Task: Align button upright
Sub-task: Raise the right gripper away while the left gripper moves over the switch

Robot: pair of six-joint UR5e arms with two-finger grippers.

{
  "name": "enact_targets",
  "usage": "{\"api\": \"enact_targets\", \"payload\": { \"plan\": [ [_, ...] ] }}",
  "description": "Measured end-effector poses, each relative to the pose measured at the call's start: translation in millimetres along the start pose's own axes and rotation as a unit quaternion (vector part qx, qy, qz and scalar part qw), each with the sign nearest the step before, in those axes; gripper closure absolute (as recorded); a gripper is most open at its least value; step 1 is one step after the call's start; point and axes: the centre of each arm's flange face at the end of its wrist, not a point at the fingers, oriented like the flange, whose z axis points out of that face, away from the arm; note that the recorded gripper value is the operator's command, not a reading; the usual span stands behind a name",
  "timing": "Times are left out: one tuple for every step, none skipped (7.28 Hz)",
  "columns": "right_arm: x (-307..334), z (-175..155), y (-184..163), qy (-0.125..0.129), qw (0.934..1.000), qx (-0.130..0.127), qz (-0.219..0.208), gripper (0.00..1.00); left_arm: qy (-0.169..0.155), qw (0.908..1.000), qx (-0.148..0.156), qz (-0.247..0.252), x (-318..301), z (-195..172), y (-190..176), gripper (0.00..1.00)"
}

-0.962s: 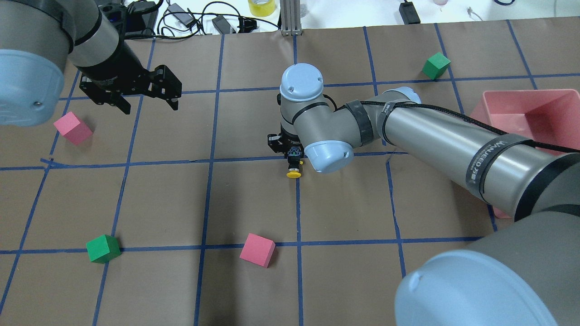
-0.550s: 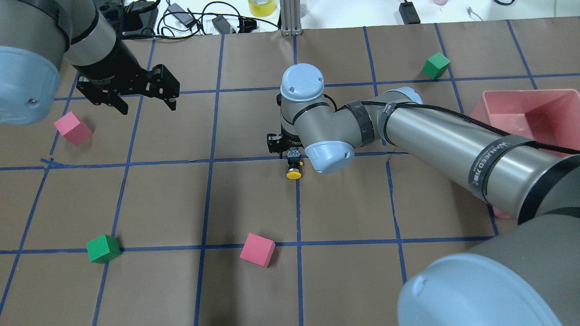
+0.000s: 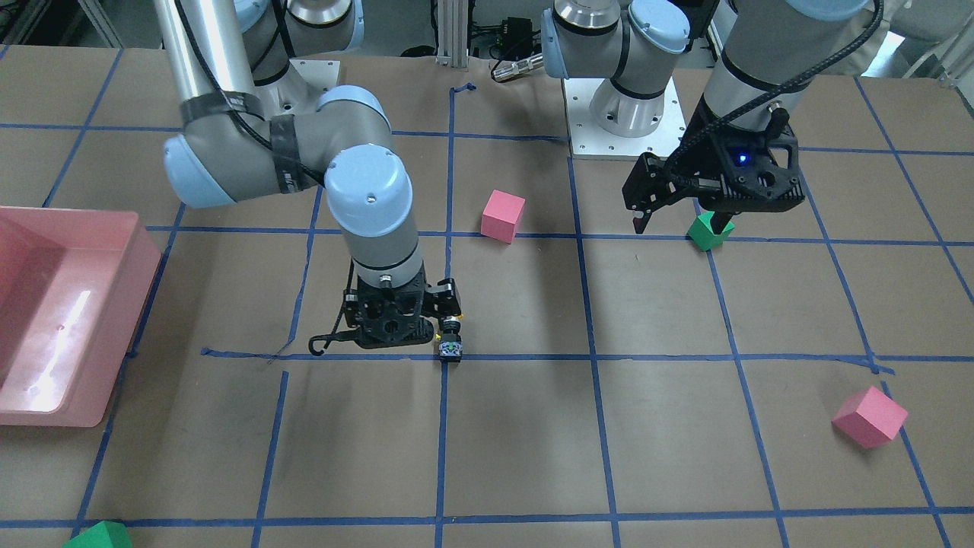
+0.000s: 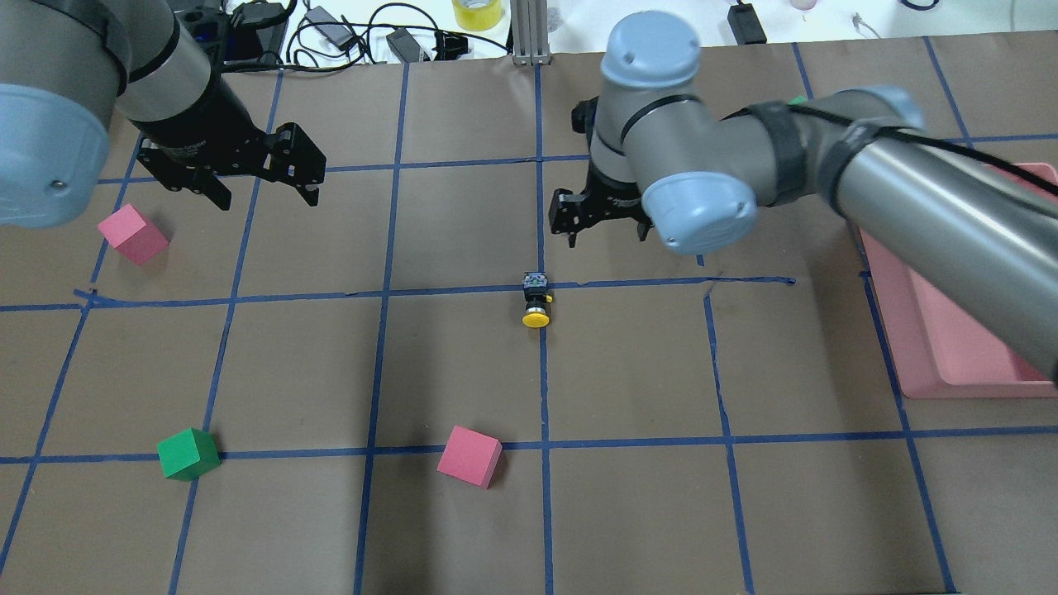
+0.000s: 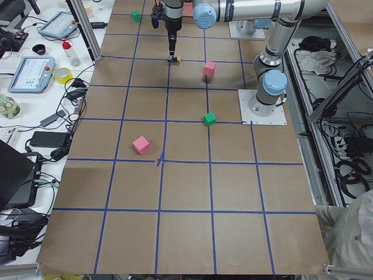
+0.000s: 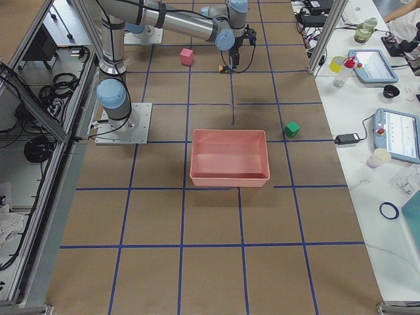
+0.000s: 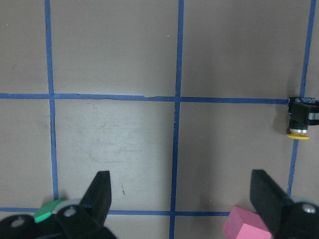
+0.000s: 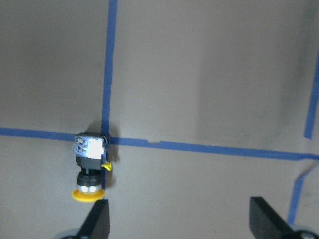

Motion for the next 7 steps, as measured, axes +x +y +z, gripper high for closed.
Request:
{"api": "enact_targets", "payload": {
  "plan": [
    [31,-52,14,0.000,0.9999,-0.001,0.010,0.00,0.000,1.0000,-0.003,0.000,1,5,-1,0.00],
    [49,-101,31,0.005,0.9998,-0.003,0.017,0.00,0.002,0.9999,-0.003,-0.011,3,6,0,0.00],
    [56,-146,45,0.013,0.9998,-0.002,0.015,0.00,0.005,0.9996,-0.004,-0.027,9,6,3,0.00],
    [58,-177,53,0.020,0.9997,0.004,0.010,0.00,0.007,0.9994,-0.008,-0.033,21,14,11,0.00],
    [58,-192,55,0.023,0.9997,0.010,0.007,0.00,0.008,0.9995,-0.004,-0.031,41,24,23,0.00],
    [57,-199,55,0.024,0.9996,0.014,0.005,0.00,0.010,0.9993,0.016,-0.031,66,35,36,0.00],
    [57,-198,55,0.024,0.9996,0.013,0.004,0.00,0.016,0.9984,0.044,-0.033,94,54,50,0.00]
  ]
}}
